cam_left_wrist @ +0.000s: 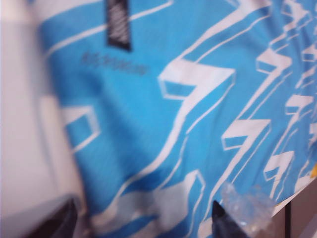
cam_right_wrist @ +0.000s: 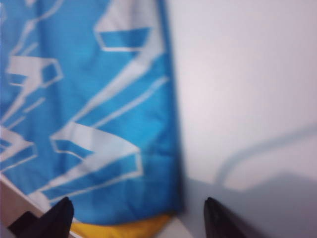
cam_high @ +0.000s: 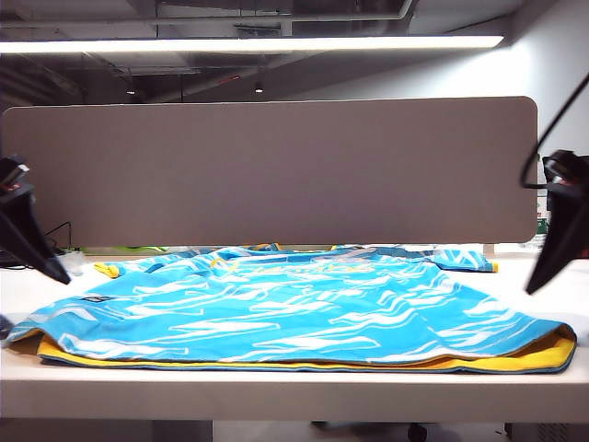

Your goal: Fold the bottom side of the soccer jersey horizontally towards the center, about one-third of the way, then fold the sleeve back towards the center, creating a straight line along the edge of the the soccer jersey, and finally fold the bottom of the soccer jersey up towards the top, creating a neat rectangle.

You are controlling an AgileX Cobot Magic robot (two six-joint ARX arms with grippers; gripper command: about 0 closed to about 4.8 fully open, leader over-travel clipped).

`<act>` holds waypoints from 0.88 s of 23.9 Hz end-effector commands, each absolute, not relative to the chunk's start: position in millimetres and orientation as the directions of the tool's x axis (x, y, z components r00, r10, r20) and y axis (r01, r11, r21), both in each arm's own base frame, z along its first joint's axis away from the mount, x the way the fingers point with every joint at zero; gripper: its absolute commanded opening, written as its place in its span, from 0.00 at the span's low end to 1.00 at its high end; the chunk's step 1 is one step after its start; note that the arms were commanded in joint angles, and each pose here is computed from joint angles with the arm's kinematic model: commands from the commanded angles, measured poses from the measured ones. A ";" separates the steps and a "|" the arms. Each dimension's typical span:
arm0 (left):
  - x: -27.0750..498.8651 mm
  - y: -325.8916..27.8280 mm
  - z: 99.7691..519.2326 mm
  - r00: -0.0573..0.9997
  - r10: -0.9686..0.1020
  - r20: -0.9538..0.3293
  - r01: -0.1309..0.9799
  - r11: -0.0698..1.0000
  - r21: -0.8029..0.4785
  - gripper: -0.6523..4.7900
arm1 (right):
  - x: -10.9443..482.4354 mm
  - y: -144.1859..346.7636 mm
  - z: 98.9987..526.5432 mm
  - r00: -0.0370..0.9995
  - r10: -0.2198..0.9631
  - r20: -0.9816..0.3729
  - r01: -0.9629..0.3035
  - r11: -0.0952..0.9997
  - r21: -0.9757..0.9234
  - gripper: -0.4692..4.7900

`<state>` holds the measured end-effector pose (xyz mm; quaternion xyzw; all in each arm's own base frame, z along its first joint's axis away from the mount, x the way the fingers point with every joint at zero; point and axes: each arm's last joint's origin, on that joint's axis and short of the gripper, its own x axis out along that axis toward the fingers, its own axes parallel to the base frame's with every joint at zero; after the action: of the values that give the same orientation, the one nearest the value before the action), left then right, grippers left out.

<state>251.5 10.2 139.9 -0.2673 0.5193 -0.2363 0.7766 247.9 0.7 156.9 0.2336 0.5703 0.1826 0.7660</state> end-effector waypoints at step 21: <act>243.0 -19.8 143.6 0.271 -0.650 -0.710 0.065 0.748 -0.660 0.11 | 245.1 38.9 156.6 0.181 0.676 -0.714 -0.093 0.734 0.672 0.07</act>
<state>253.9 -18.6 136.0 -0.2366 0.5304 -0.2386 0.7783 251.6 38.6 146.8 0.2465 0.5829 0.2513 0.7324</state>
